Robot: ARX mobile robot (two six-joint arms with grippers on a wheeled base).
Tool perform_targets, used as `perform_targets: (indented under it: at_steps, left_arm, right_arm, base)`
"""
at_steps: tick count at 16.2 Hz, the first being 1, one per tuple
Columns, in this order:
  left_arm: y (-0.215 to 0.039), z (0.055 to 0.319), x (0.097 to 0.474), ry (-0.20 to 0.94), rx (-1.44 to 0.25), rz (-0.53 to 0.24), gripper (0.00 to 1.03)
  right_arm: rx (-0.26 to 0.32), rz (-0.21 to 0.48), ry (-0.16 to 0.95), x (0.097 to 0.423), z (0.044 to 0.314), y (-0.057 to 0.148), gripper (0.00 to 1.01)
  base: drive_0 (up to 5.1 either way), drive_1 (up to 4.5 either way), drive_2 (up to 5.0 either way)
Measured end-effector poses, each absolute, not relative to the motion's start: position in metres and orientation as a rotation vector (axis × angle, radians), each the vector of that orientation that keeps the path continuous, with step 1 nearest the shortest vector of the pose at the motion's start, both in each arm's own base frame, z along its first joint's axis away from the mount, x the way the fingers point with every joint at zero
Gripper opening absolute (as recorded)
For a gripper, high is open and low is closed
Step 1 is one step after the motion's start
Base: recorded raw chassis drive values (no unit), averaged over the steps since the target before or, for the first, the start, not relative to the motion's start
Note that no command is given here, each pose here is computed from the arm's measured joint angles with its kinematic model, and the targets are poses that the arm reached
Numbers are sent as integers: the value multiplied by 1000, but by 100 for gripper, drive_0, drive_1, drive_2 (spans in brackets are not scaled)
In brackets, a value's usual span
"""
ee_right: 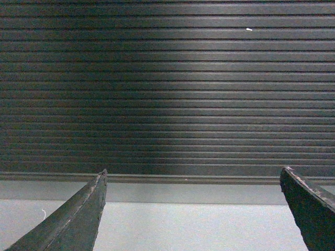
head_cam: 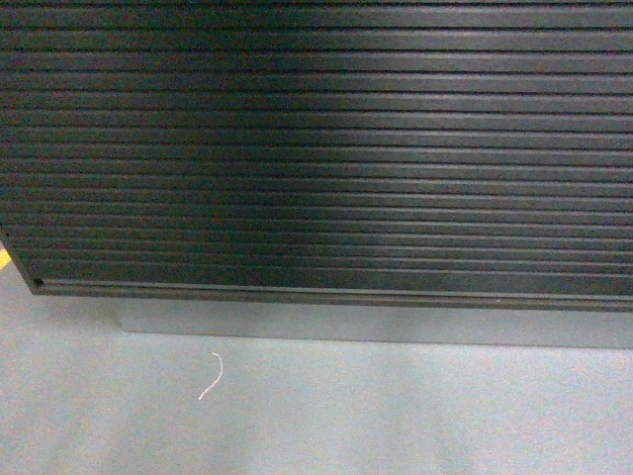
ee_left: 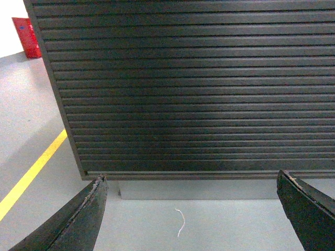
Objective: Place dark red mango on scale at checkout
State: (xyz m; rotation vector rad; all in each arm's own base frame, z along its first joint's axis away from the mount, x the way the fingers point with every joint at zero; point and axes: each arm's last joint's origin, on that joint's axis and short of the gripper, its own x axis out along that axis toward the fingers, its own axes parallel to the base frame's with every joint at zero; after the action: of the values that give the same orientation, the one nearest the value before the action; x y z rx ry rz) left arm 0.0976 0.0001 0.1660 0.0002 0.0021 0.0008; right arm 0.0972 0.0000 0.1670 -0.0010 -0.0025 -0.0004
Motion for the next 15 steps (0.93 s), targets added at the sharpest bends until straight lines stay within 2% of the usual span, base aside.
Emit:
perform_targets:
  at_steps: [15]
  left_arm:
    - [0, 166, 98, 2, 0, 1, 98]
  right_arm:
    - [-1, -1, -3, 97, 167, 0, 98]
  base:
    - [-4, 242, -250]
